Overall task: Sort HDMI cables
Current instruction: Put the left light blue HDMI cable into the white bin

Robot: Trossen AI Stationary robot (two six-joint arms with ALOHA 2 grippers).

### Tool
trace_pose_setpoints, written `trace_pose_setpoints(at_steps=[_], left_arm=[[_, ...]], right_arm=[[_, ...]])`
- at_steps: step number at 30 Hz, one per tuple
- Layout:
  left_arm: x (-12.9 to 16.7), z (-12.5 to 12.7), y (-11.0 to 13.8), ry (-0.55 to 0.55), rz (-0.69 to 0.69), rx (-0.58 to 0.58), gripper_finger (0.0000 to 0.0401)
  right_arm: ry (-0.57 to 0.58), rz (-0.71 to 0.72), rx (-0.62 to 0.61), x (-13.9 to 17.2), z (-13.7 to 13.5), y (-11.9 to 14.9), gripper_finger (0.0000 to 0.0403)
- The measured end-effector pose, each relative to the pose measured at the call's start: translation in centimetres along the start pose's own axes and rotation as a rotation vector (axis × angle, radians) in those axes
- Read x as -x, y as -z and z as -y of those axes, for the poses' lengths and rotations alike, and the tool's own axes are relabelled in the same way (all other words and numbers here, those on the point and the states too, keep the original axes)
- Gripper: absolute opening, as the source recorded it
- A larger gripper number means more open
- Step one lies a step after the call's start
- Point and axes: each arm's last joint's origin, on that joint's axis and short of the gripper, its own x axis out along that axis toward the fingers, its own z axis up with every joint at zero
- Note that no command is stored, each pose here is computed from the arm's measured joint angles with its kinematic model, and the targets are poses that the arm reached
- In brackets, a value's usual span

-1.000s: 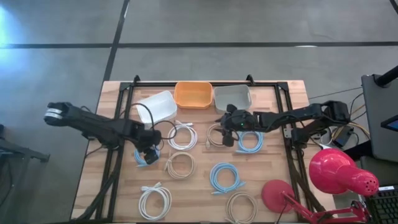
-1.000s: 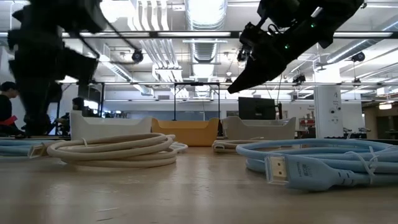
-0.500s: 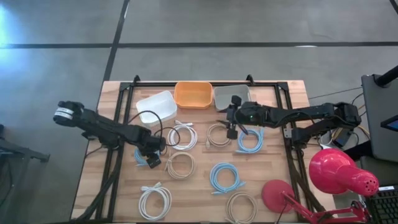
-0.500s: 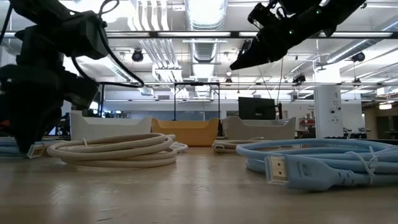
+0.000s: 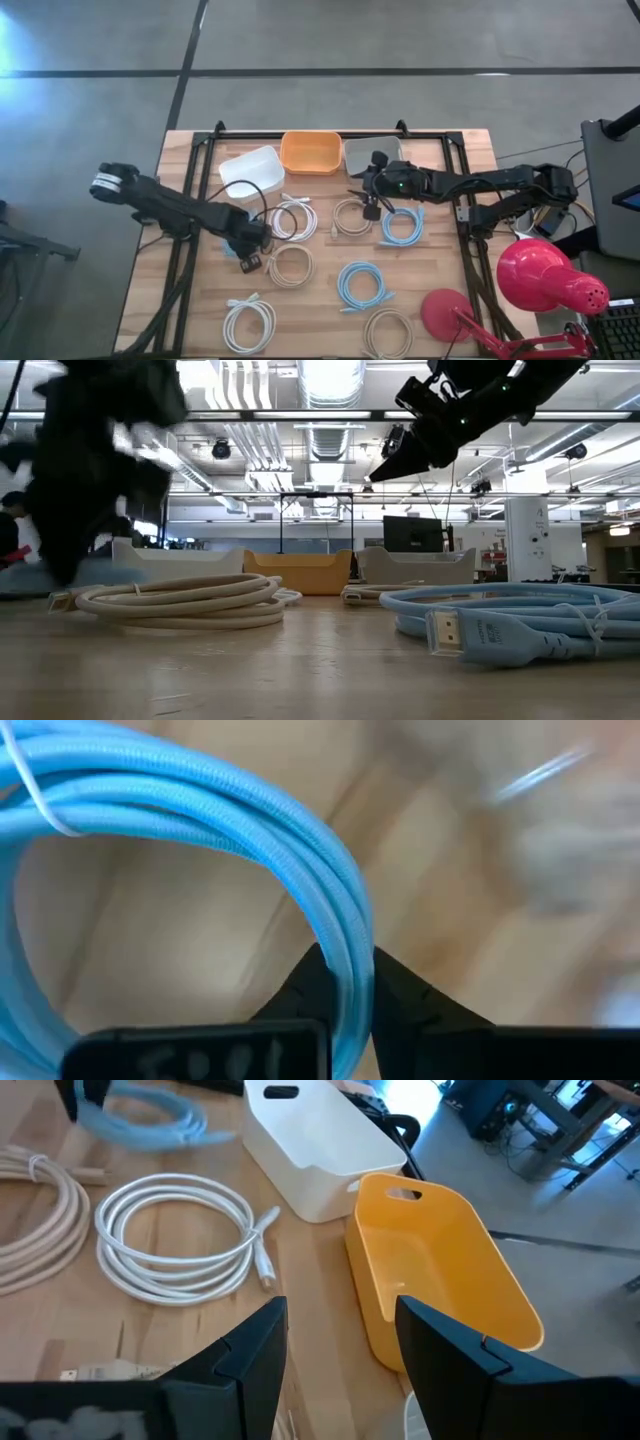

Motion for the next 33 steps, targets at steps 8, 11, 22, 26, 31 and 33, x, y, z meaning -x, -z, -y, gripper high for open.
trace_pose_setpoints(at_steps=[8, 11, 22, 26, 31, 33], left_arm=[[7.0, 1.8, -2.1, -0.165, 0.218, -0.099, 0.0037], [8.5, 1.9, -2.9, -0.268, 0.304, -0.191, 0.0037], [8.7, -2.7, -5.5, -0.594, 0.316, -0.287, 0.0040], [7.4, -5.7, -6.4, -0.611, 0.293, -0.207, 0.0040], [5.2, -8.6, -7.1, -0.628, 0.352, -0.122, 0.0041], [4.3, -9.5, -6.9, -0.636, 0.353, -0.093, 0.0041]], right_arm=[[-0.001, -0.002, -0.027, -0.1, 0.0, 0.0, 0.0184], [-0.001, -0.002, -0.045, -0.1, 0.0, 0.0, 0.0185], [-0.001, -0.001, -0.045, -0.1, 0.0, 0.0, 0.0184], [-0.001, -0.001, -0.041, -0.1, 0.0, 0.0, 0.0182], [-0.001, 0.000, -0.038, -0.1, 0.0, 0.0, 0.0178], [0.000, 0.000, -0.038, -0.1, 0.0, 0.0, 0.0178]])
